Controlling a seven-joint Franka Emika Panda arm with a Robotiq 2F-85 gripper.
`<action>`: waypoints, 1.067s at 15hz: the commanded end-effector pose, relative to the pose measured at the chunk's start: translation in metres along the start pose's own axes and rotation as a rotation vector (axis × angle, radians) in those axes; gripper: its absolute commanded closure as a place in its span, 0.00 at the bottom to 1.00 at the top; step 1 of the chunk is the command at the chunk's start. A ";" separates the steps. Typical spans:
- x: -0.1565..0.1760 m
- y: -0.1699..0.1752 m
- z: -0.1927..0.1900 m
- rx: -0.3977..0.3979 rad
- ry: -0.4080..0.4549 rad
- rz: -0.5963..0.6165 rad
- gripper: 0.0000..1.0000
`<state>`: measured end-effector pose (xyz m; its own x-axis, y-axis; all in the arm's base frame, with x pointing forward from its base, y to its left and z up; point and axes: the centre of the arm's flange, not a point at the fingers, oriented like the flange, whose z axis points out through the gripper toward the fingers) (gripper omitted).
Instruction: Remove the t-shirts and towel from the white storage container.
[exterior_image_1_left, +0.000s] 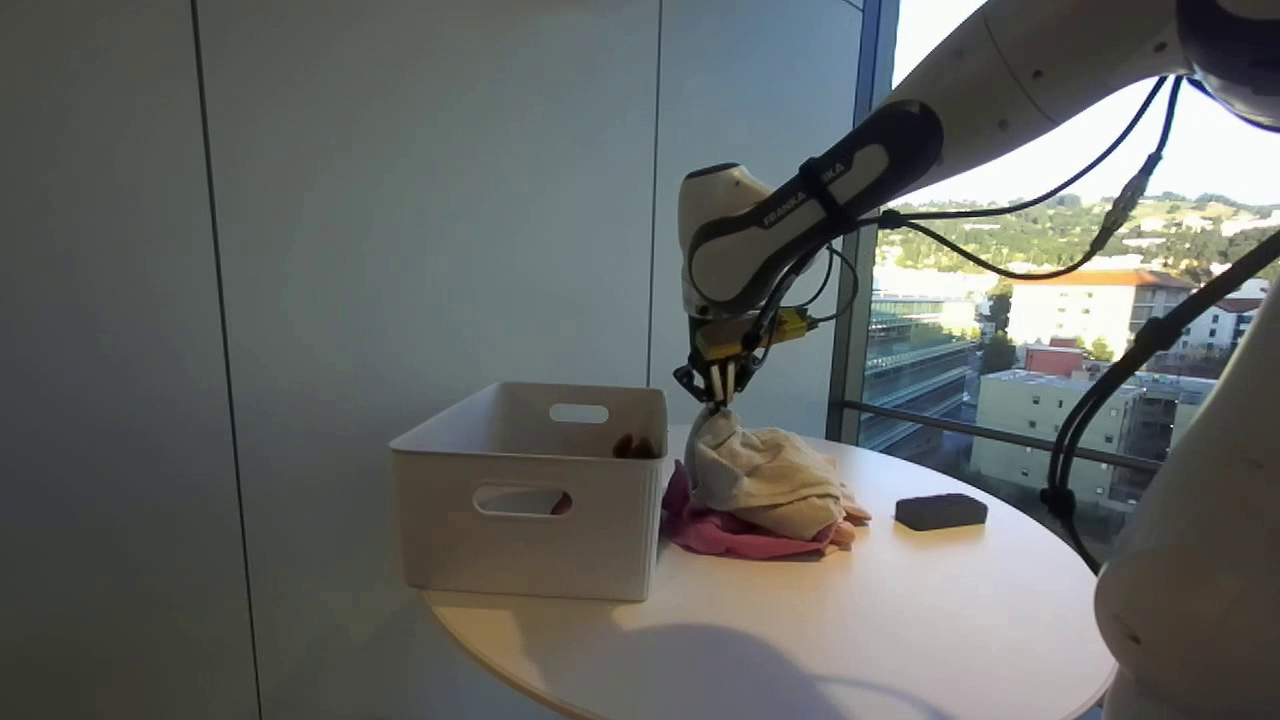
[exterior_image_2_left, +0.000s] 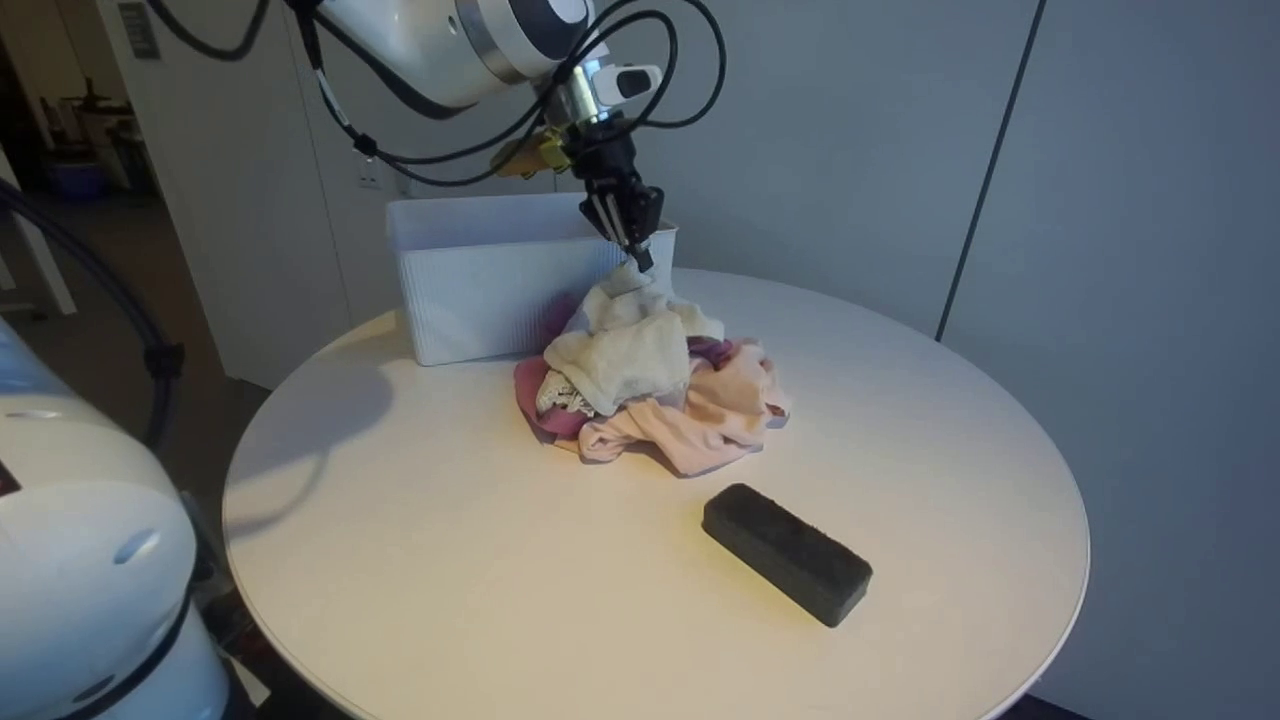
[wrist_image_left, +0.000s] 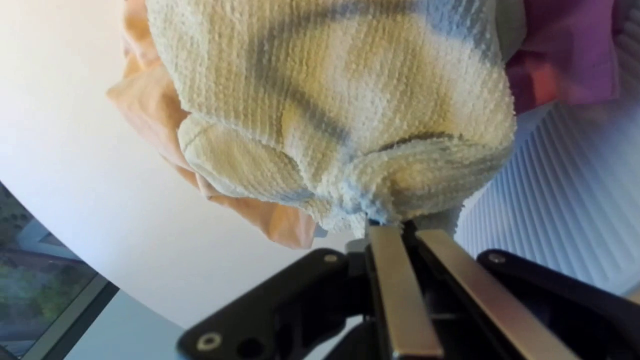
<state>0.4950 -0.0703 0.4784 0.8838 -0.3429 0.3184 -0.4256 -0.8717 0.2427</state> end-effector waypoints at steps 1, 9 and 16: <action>0.015 -0.009 -0.021 -0.021 0.045 0.057 0.52; -0.016 -0.010 -0.193 0.084 0.240 0.075 0.02; -0.039 -0.012 -0.228 0.113 0.275 0.061 0.00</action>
